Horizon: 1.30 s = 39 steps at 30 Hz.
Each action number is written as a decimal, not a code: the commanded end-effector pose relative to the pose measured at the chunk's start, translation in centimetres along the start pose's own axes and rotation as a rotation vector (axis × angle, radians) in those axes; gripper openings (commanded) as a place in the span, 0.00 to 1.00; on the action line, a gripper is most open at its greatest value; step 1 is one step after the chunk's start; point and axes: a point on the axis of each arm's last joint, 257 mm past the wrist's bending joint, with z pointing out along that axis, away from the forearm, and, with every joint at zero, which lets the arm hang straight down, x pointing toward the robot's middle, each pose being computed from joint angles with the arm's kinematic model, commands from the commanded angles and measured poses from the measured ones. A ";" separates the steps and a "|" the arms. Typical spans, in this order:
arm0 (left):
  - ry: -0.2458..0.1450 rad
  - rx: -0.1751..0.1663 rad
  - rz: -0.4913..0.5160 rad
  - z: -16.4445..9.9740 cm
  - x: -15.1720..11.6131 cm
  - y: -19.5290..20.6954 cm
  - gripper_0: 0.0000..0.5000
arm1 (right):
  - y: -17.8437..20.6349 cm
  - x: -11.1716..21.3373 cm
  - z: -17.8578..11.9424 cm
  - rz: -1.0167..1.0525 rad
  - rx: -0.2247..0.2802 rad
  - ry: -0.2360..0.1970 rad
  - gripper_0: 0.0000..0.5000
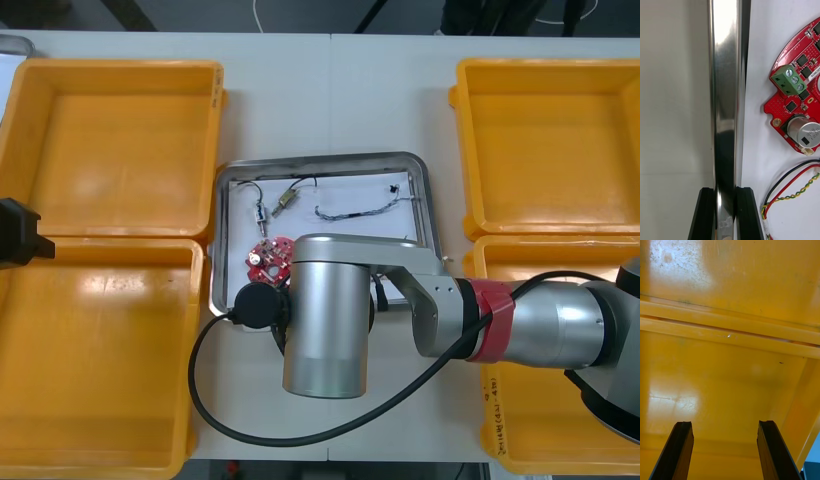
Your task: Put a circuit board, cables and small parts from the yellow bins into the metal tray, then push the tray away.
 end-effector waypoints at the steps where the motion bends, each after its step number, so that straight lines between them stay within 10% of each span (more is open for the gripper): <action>1: -0.026 -0.042 0.091 -1.3 -0.4 1.3 1.00 | -3.1 0.3 -0.7 -0.010 0.063 0.013 0.00; 39: -0.026 -0.042 0.091 -1.3 -0.4 1.3 1.00 | -13.3 0.5 -2.9 0.034 0.156 0.061 0.00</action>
